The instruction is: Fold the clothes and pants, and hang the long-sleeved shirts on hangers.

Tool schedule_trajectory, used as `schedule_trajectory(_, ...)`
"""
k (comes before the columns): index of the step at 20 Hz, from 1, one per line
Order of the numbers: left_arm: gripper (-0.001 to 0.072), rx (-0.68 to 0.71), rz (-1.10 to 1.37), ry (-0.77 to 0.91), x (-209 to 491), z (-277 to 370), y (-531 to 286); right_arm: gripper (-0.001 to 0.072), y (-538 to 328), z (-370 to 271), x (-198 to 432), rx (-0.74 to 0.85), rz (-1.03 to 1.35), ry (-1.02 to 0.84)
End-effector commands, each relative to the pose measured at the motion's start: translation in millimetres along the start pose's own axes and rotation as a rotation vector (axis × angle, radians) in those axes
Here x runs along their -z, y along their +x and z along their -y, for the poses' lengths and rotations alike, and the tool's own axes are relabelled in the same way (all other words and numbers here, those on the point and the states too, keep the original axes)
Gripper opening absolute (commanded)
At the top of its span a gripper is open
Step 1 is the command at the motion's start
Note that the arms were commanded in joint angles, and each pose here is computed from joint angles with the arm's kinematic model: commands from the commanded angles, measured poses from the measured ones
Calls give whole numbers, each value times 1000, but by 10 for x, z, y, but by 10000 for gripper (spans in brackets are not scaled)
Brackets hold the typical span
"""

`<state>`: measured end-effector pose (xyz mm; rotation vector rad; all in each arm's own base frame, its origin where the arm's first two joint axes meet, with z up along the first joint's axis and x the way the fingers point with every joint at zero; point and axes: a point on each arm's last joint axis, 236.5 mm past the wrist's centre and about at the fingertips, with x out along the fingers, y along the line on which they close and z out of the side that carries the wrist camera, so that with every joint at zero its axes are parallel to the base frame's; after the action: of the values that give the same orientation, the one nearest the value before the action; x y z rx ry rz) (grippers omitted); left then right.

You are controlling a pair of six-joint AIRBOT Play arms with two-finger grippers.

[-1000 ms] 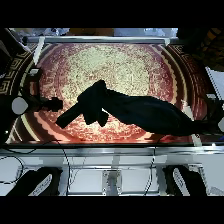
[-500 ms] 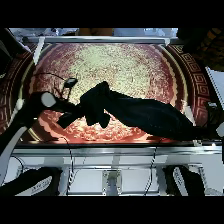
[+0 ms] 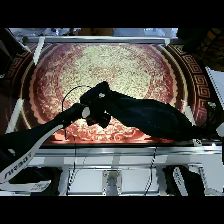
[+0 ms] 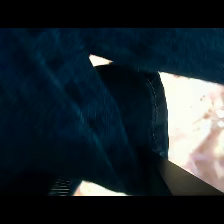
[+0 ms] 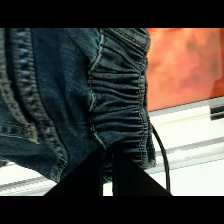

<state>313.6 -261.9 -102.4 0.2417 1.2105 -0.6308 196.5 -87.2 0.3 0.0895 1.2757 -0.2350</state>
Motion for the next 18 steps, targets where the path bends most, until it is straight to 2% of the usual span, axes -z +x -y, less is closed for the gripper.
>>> schedule_trajectory(1,423,-25,60,0,-135,32,128,17,-2,-86,-40,-36,17,13)
schedule_trajectory(2,179,-28,68,5,-161,28,121,17,-4,-105,-57,-45,24,16)
schedule_trajectory(3,25,-43,56,26,-157,-4,100,17,-5,-118,-84,-50,36,19)
schedule_trajectory(4,24,-89,27,36,-133,-127,49,17,-8,-118,-121,-51,51,21)
schedule_trajectory(6,24,-304,-46,65,-94,-705,-265,16,-23,-83,-274,-37,115,22)
schedule_trajectory(8,22,-561,-72,123,-190,-1504,-925,15,-111,-100,-529,-50,202,36)
schedule_trajectory(9,22,-614,-80,122,-226,-1813,-1241,14,-182,-142,-734,-79,255,53)
schedule_trajectory(14,22,-688,93,-225,-326,-3068,-2717,12,-271,-323,-1819,-257,262,121)
schedule_trajectory(16,22,-754,223,-312,-421,-3343,-3356,13,-414,-409,-2343,-341,270,123)
schedule_trajectory(18,22,-754,386,-364,-619,-3404,-3864,13,-805,-408,-2875,-376,364,91)
